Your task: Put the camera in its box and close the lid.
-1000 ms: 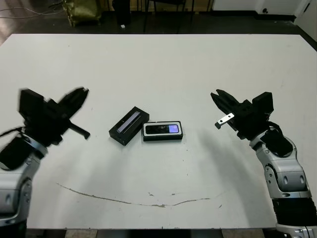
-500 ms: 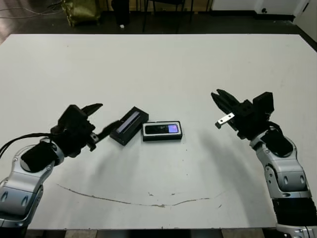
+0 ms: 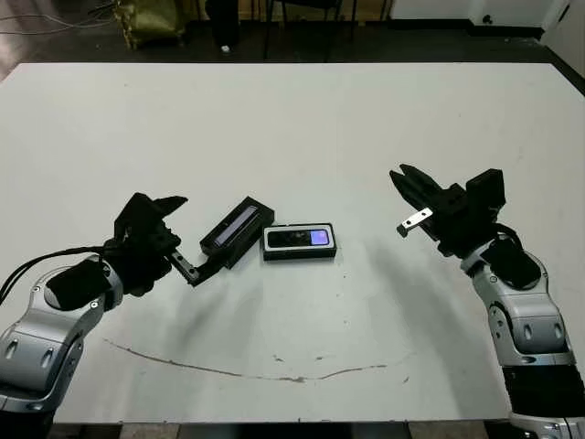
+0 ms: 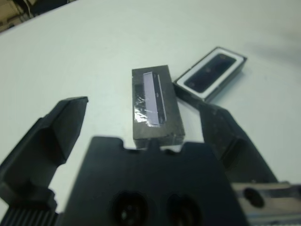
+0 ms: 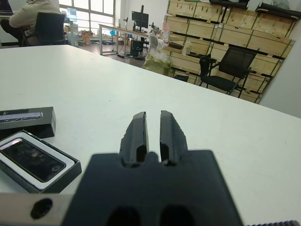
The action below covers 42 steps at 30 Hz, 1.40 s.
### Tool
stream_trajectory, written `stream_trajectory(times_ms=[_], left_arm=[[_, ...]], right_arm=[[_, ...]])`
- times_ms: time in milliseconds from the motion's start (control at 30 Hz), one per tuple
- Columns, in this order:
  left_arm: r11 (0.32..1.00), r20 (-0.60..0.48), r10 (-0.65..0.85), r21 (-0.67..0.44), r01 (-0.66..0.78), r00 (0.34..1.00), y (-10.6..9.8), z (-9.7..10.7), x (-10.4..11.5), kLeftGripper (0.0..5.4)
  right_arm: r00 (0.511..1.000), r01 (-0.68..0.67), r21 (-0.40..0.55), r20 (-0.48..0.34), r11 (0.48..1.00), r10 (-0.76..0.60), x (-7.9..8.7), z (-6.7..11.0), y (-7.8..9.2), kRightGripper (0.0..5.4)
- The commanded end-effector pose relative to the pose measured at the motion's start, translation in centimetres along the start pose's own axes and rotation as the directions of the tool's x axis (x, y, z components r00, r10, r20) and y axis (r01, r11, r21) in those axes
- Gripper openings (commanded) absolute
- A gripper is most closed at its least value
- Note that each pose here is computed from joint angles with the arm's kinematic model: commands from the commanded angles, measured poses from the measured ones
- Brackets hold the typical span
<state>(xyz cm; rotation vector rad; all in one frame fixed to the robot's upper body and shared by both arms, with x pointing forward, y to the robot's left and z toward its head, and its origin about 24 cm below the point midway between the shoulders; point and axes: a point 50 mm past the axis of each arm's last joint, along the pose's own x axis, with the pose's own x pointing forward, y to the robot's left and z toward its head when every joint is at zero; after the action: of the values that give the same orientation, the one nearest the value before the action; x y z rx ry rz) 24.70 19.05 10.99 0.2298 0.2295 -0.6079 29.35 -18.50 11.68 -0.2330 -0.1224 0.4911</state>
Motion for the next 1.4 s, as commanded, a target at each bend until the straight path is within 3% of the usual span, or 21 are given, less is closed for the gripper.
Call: stream_trajectory(times_ms=[33,167,733,1400], left_arm=[[0.995,-0.031,0.039,-0.09,-0.042,0.999,0.1,-1.0,0.0,5.39],[0.991,-0.043,0.019,-0.129,-0.024,0.999,0.1,-1.1,0.1,5.39],[0.995,-0.084,0.066,-0.064,-0.072,0.994,-0.8,-1.3,0.6,5.39],[0.994,-0.077,0.039,-0.1,-0.047,0.996,-1.4,-1.9,1.5,5.39]], right_arm=[[0.999,0.002,0.004,-0.046,1.0,-0.001,-0.3,-0.8,0.1,0.0],[0.999,-0.004,0.003,-0.044,1.0,0.004,-0.4,-0.9,0.1,0.0],[0.999,-0.009,0.006,-0.044,1.0,0.009,-0.3,-1.0,0.1,0.0],[0.999,-0.009,0.006,-0.045,1.0,0.009,-0.3,-1.0,0.2,0.0]])
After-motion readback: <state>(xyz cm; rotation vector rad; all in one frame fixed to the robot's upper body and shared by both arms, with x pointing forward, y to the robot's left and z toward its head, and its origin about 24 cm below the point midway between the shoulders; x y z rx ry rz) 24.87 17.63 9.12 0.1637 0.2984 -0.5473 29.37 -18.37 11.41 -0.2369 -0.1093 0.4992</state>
